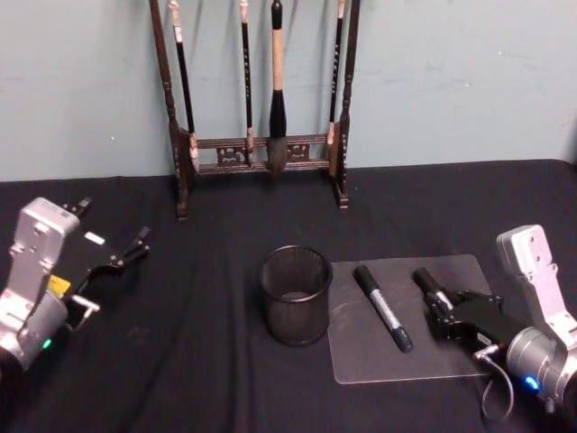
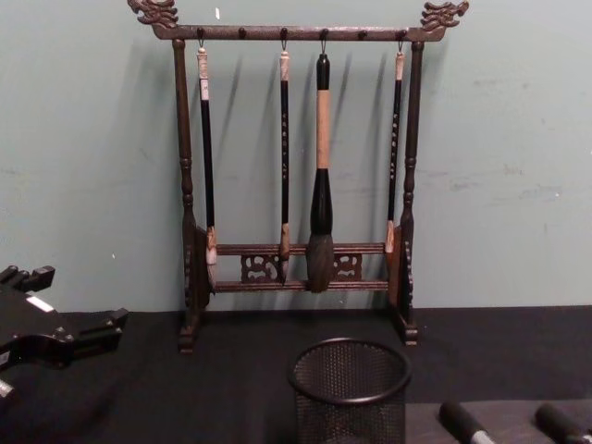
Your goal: Pick up the water-based marker from the table and place it into the pen holder.
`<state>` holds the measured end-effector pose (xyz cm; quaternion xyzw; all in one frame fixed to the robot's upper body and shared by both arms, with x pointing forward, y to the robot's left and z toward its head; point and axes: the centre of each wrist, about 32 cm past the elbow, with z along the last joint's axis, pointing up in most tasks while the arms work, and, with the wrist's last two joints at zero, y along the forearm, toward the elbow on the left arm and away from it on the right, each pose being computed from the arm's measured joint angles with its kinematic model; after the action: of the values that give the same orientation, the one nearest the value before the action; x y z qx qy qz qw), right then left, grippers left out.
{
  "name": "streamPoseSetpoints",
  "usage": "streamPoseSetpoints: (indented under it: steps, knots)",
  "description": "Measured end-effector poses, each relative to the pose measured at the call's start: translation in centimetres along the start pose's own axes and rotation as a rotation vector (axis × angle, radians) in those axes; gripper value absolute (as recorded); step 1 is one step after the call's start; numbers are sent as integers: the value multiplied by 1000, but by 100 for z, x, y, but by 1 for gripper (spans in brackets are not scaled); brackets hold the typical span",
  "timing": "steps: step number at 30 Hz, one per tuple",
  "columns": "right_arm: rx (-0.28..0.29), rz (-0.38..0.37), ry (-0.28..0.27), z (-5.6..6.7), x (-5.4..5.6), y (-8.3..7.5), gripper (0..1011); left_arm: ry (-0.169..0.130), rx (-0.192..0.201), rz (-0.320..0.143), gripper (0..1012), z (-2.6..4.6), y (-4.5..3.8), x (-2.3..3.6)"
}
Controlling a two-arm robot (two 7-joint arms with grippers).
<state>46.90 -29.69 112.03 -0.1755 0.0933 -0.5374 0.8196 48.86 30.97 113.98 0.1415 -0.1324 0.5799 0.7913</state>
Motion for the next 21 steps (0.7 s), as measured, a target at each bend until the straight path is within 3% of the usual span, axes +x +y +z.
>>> streamPoseSetpoints:
  steps: [2, 15, 21]
  knots:
    - [0, 0, 0, 0, 0, 0, 224, 0, 0, 0, 1009, 0, 0, 0]
    - [0, 0, 0, 0, 0, 0, 223, 0, 0, 0, 1009, 0, 0, 0]
    - [74, 14, -13, -34, 9, -31, 224, 0, 0, 0, 1009, 0, 0, 0]
